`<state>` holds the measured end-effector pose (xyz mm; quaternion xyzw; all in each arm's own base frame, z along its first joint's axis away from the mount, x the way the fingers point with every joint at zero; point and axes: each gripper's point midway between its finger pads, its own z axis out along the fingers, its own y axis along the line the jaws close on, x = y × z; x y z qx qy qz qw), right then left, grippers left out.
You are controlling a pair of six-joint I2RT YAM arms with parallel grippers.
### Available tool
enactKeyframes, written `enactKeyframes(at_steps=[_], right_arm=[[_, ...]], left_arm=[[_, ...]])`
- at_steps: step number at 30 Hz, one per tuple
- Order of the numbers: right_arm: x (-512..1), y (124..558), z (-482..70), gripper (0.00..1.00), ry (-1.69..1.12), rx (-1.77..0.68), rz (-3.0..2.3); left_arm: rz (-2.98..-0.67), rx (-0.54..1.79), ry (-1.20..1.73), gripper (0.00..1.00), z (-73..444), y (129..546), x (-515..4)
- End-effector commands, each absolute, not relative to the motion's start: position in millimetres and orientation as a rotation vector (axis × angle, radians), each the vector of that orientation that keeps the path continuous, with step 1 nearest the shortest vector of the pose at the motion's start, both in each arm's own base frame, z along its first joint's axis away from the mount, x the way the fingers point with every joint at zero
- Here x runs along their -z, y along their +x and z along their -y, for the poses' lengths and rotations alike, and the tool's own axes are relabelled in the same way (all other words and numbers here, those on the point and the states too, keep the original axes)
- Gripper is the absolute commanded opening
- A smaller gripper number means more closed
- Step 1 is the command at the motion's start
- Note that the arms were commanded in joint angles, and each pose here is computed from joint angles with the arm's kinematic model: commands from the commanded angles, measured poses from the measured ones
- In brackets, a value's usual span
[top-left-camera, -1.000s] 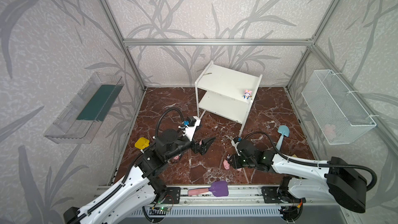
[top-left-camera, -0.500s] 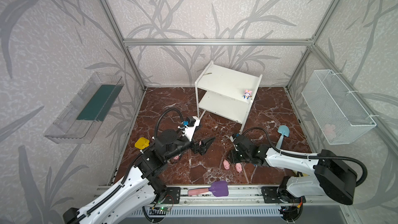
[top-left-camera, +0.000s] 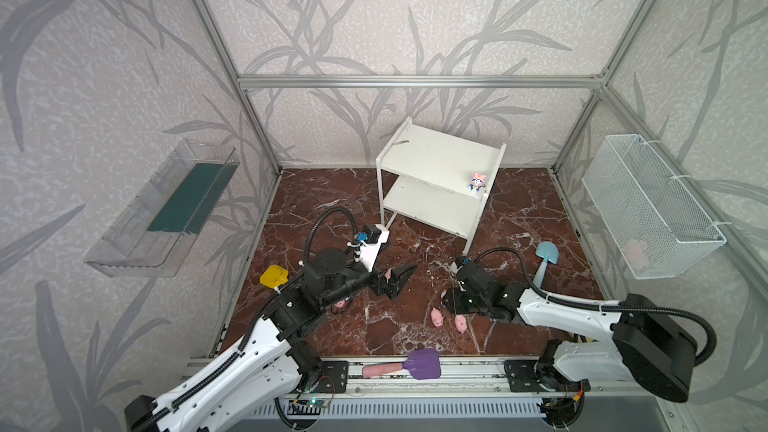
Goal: Place and organize the plastic toys onto the shelf
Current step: 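Lower the right gripper over the white Doraemon figurine beside the pink pigs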
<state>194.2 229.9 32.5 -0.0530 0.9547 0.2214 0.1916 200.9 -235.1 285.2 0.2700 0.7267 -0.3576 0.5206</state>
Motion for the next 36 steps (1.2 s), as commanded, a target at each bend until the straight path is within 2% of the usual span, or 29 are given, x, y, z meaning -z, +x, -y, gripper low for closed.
enactKeyframes(at_steps=[1,18,27,30,36], right_arm=[[-35,198,-224,0.46,-0.124,-0.612,-2.655],[-23,202,-235,0.45,-0.162,-0.656,-2.675],[-37,203,-268,0.35,-0.298,-0.742,-2.605],[-43,202,-281,0.35,-0.367,-0.747,-2.571],[-50,201,-297,0.41,-0.398,-0.729,-2.555]], left_arm=[[-1.713,0.867,0.653,0.99,235,198,-297],[-1.722,0.862,0.656,0.99,235,198,-296],[-1.722,0.862,0.658,0.99,235,198,-295],[-1.722,0.864,0.659,0.99,236,198,-295],[-1.720,0.873,0.662,0.99,236,196,-296]])
